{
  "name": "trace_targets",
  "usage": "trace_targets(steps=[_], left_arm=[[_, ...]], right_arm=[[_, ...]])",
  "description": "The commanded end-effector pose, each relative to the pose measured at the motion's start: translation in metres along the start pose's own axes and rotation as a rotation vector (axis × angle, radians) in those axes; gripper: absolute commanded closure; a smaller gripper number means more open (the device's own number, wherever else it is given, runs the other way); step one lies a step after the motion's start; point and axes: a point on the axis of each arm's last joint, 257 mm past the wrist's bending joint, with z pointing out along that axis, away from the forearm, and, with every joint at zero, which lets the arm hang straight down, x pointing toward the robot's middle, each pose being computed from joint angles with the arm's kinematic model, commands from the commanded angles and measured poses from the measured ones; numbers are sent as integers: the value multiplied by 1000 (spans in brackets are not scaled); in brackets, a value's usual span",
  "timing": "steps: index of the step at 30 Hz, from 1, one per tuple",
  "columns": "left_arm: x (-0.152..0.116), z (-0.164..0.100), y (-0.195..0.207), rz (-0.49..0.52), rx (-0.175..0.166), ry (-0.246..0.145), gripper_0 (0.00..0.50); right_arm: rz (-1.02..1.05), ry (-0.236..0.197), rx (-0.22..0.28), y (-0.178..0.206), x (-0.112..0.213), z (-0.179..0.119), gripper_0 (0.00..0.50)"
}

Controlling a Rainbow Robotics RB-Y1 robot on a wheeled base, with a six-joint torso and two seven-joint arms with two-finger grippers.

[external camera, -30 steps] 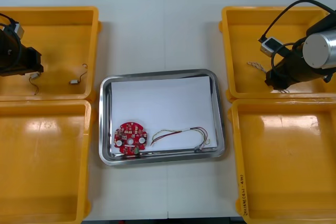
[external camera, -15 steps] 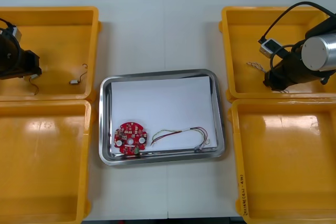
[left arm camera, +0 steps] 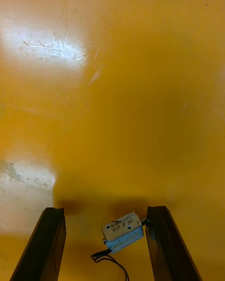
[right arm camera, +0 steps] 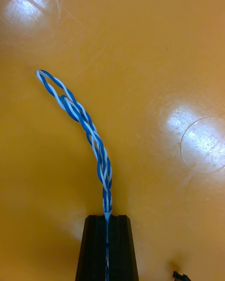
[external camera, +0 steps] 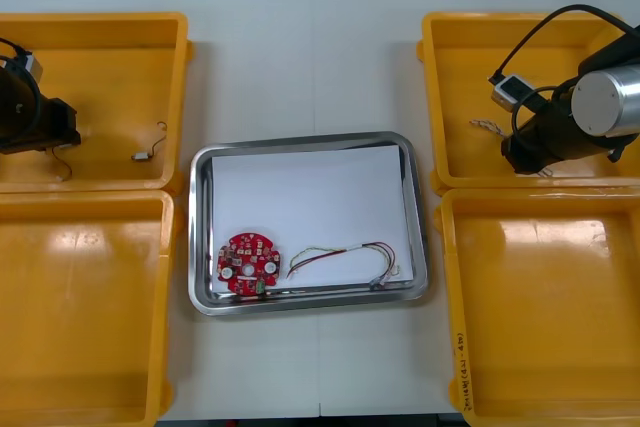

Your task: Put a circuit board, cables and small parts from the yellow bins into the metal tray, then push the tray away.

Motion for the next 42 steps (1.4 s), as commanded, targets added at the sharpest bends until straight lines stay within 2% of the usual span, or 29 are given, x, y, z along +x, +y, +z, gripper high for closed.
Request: trace_targets(steps=[1,5,13,19,29,34,37,38,39,40,41,42], left_arm=[[-25,-16,-25,115,40,-50,0],[-26,-21,-28,113,49,-51,0],[-18,-17,-31,129,42,-27,0],[-12,-10,-38,133,49,-12,0],[-8,-1,-45,132,54,-8,0],[-6,0,-42,127,49,-2,5],[-6,0,-41,129,47,0,142],[-5,0,-40,130,47,-1,219],[-5,0,-40,130,47,-1,219],[-5,0,-40,130,47,-1,367],[-7,0,-40,130,47,-3,444],[-6,0,-39,129,44,-1,463]], right_arm=[[-5,6,-14,9,1,6,500],[-1,6,-11,7,1,5,500],[21,9,-14,-5,1,-7,500],[39,21,-34,-15,-6,-31,500],[48,27,-62,-26,-28,-80,500],[60,30,-99,-25,-43,-105,500],[66,31,-120,-21,-51,-117,500],[82,32,-132,-19,-53,-120,500],[82,32,-132,-19,-53,-120,500],[114,24,-157,-12,-59,-125,500],[130,24,-171,-8,-63,-128,500],[137,23,-177,-6,-64,-130,500]])
